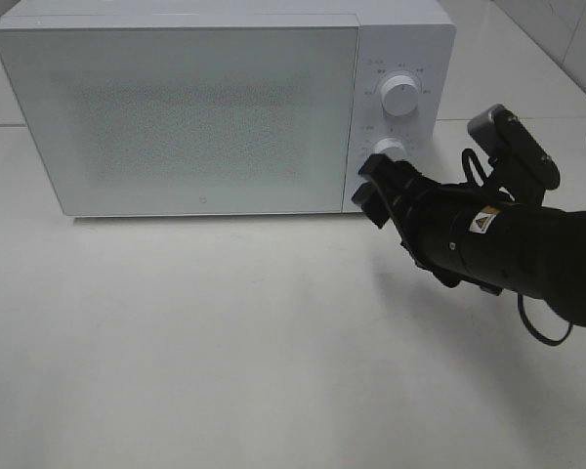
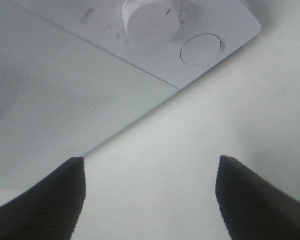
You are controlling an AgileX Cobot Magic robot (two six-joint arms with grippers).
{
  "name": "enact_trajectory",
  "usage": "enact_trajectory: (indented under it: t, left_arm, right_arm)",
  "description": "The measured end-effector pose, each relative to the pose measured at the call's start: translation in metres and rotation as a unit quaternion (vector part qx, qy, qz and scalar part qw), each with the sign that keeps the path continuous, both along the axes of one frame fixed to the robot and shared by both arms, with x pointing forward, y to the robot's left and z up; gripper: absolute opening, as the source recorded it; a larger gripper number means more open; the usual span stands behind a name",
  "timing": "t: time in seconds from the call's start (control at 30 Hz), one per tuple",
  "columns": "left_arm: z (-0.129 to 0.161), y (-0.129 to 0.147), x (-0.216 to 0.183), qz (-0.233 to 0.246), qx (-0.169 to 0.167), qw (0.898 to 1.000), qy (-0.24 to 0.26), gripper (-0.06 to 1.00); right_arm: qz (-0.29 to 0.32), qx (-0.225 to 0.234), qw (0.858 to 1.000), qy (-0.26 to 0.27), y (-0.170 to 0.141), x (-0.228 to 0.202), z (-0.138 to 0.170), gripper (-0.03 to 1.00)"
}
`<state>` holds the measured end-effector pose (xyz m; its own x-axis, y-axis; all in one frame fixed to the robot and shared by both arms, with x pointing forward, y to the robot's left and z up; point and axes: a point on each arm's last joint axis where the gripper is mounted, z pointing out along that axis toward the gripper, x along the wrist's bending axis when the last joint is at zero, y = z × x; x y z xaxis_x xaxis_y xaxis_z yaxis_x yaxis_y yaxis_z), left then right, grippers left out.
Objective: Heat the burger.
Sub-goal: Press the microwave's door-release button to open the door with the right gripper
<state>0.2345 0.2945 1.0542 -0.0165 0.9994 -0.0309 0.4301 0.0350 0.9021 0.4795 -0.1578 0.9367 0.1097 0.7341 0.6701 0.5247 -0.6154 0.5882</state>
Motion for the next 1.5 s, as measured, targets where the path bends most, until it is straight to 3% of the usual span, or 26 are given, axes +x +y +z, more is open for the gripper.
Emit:
enact_trajectory:
  t: [0.03,0.13,0.2,0.23,0.27,0.3,0.33,0.4,0.5,0.6,0.67,0.7,0.73,0.8,1.0,1.2,1.37,1.5]
  left_arm:
    - [0.0,0.0,0.0,0.0,0.0,1.0,0.0,0.97]
    - [0.0,0.0,0.0,0.0,0.0,1.0,0.0,0.97]
    - [0.0,0.0,0.0,0.0,0.0,1.0,0.0,0.97]
    - [0.0,0.0,0.0,0.0,0.0,1.0,0.0,0.97]
    - [0.0,0.0,0.0,0.0,0.0,1.0,0.0,0.97]
    - [0.0,0.0,0.0,0.0,0.0,1.0,0.0,0.97]
    - [0.0,0.0,0.0,0.0,0.0,1.0,0.0,0.97]
    - [0.0,0.0,0.0,0.0,0.0,1.0,0.0,0.97]
    - [0.0,0.0,0.0,0.0,0.0,1.0,0.0,0.97]
    - [0.0,0.0,0.0,0.0,0.0,1.0,0.0,0.97]
    - [0.0,0.0,0.0,0.0,0.0,1.0,0.0,0.97]
    - [0.0,0.0,0.0,0.0,0.0,1.0,0.0,0.97]
    - [0.0,0.0,0.0,0.0,0.0,1.0,0.0,0.97]
    - [0.0,0.0,0.0,0.0,0.0,1.0,0.0,0.97]
    - [0.0,0.0,0.0,0.0,0.0,1.0,0.0,0.97]
    - [0.0,0.0,0.0,0.0,0.0,1.0,0.0,0.97]
    - [0.0,0.0,0.0,0.0,0.0,1.0,0.0,0.97]
    - [0.0,0.0,0.0,0.0,0.0,1.0,0.0,0.97]
  right_arm:
    - [0.038,-0.066,0.997,0.007,-0.002,-0.005,0.003,0.73]
    - [0.053,-0.09,0.995,0.008,-0.003,-0.007,0.005,0.73]
    - [0.111,-0.167,0.98,0.013,-0.005,-0.015,0.009,0.73]
    - [0.111,-0.167,0.98,0.013,-0.005,-0.015,0.009,0.73]
    - [0.15,-0.214,0.965,0.009,-0.008,-0.018,0.012,0.73]
    - [0.168,-0.23,0.959,0.012,-0.009,-0.02,0.014,0.73]
    - [0.168,-0.23,0.959,0.012,-0.009,-0.02,0.014,0.73]
    - [0.222,-0.257,0.94,0.026,-0.017,-0.018,0.026,0.73]
    - [0.237,-0.259,0.936,0.033,-0.019,-0.017,0.03,0.73]
    - [0.301,-0.268,0.914,0.053,-0.029,-0.014,0.054,0.73]
    - [0.31,-0.273,0.909,0.056,-0.032,-0.014,0.059,0.73]
    - [0.336,-0.288,0.894,0.065,-0.035,-0.017,0.071,0.73]
    - [0.336,-0.288,0.894,0.065,-0.035,-0.017,0.071,0.73]
    - [0.357,-0.309,0.878,0.079,-0.04,-0.024,0.086,0.73]
    - [0.358,-0.324,0.867,0.123,-0.052,-0.048,0.105,0.73]
    - [0.355,-0.313,0.87,0.137,-0.062,-0.076,0.123,0.73]
    - [0.358,-0.314,0.869,0.133,-0.07,-0.097,0.135,0.72]
    - [0.343,-0.313,0.882,0.084,-0.082,-0.128,0.155,0.72]
